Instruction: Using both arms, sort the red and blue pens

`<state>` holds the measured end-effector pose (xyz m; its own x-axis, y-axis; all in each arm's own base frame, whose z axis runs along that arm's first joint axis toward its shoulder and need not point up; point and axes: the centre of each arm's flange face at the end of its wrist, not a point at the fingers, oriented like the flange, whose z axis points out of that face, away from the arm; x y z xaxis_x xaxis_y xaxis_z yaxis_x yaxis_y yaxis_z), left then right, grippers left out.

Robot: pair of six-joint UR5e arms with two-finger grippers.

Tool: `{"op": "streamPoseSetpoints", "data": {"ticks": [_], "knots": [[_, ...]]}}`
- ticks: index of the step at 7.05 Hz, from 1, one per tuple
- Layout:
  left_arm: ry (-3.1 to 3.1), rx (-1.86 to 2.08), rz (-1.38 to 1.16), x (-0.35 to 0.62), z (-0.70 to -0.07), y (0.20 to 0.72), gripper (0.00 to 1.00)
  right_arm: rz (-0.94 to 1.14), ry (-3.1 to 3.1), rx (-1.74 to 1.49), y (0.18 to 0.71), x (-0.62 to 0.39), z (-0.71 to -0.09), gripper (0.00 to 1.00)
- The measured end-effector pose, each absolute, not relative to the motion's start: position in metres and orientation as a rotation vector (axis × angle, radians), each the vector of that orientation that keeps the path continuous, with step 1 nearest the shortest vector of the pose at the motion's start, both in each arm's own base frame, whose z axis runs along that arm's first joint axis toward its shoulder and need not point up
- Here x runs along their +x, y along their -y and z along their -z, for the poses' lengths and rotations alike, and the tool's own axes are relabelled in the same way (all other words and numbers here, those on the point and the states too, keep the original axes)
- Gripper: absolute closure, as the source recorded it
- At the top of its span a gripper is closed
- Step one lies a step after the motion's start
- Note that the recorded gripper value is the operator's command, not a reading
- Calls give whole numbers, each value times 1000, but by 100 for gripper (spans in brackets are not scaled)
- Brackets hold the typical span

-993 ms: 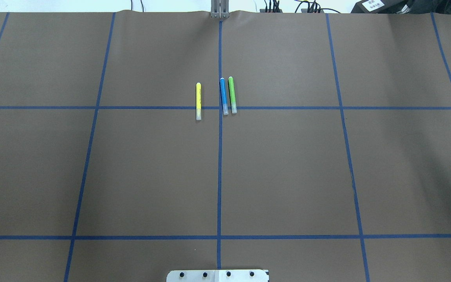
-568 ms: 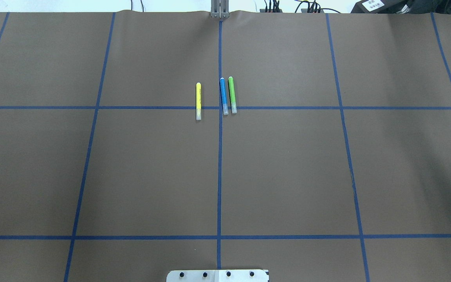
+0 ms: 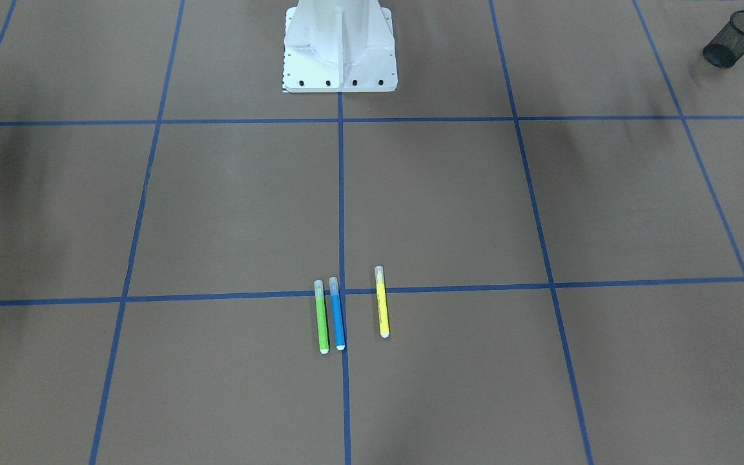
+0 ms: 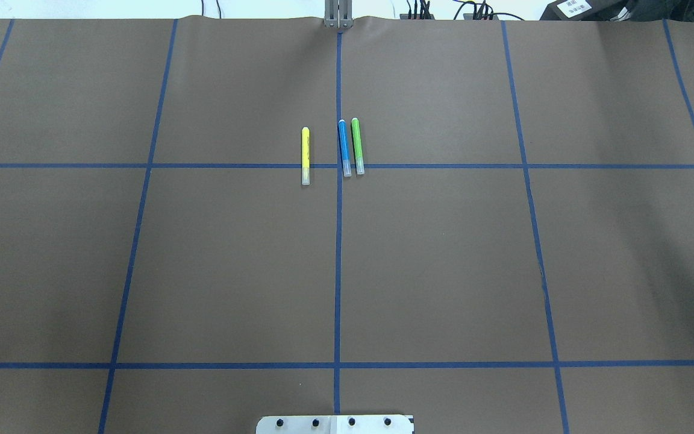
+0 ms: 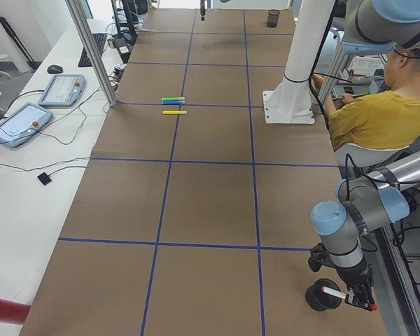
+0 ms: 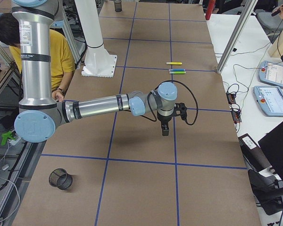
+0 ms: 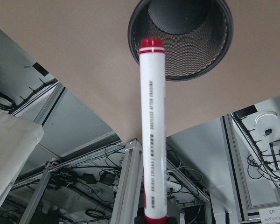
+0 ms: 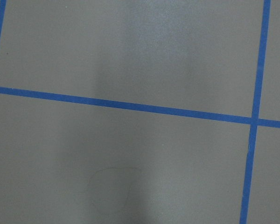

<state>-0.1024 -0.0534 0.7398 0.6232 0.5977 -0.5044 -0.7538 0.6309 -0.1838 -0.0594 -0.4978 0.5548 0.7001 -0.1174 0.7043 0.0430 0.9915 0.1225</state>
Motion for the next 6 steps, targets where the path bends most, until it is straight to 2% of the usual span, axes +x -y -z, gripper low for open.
{"op": "streamPoseSetpoints", "data": {"ticks": [2, 6], "knots": [[-453, -394, -805, -98, -760, 67, 100, 88, 790, 97, 497, -59, -556, 0], [-549, -388, -784, -91, -772, 60, 100, 88, 791, 97, 494, -59, -556, 0]]}}
